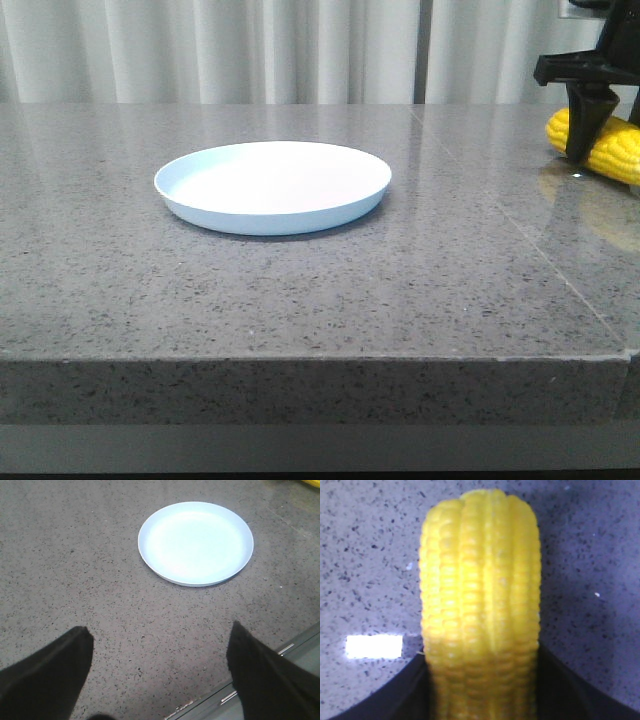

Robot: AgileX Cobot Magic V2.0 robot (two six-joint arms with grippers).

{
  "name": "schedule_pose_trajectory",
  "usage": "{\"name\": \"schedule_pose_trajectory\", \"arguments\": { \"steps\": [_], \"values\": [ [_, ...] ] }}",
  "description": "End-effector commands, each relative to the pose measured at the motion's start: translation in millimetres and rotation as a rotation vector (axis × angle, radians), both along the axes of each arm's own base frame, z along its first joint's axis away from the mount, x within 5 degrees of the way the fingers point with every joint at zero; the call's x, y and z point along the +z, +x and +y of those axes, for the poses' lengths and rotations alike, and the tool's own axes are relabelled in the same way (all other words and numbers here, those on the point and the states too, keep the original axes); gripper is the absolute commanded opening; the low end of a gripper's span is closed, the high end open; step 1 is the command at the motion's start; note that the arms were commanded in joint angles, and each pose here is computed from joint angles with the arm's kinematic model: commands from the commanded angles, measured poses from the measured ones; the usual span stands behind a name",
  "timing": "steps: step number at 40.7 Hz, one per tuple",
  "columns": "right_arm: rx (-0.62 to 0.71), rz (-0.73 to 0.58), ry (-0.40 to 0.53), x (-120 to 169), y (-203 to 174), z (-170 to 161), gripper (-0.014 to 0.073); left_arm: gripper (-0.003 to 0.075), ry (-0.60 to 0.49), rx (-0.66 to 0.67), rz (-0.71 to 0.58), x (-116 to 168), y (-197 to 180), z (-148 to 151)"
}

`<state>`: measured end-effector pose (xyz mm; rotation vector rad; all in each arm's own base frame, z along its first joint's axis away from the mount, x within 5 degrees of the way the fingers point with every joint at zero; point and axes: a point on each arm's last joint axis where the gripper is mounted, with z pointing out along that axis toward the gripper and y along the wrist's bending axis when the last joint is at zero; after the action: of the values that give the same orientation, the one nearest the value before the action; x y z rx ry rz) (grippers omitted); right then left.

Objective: Place corn on plate with both arms
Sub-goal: 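Lift the corn with the right gripper and carry it over the plate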

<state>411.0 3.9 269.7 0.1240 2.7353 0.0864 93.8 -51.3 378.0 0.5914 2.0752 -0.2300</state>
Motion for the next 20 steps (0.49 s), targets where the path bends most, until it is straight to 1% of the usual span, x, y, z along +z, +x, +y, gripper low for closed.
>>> {"name": "schedule_pose_trajectory", "arguments": {
  "steps": [1, 4, 9, 10, 14, 20],
  "values": [
    [0.031, -0.139, 0.01, 54, -10, 9, 0.0257, 0.0545, -0.052, -0.004, -0.078, 13, 1, -1],
    [0.068, -0.159, 0.019, 71, -16, 24, 0.0257, 0.0545, -0.052, -0.004, -0.078, 13, 1, -1],
    [0.166, -0.182, 0.032, 101, -27, 59, 0.0257, 0.0545, -0.052, -0.004, -0.078, 13, 1, -1],
    [0.179, -0.176, 0.035, 103, -28, 64, 0.0257, 0.0545, -0.052, -0.004, -0.078, 13, 1, -1],
    [0.278, -0.18, 0.059, 118, -38, 101, 0.0257, 0.0545, -0.052, -0.004, -0.078, 13, 1, -1],
    [0.383, -0.218, 0.115, 124, -50, 144, 0.0257, 0.0545, -0.052, -0.004, -0.078, 13, 1, -1]
  ]
}}
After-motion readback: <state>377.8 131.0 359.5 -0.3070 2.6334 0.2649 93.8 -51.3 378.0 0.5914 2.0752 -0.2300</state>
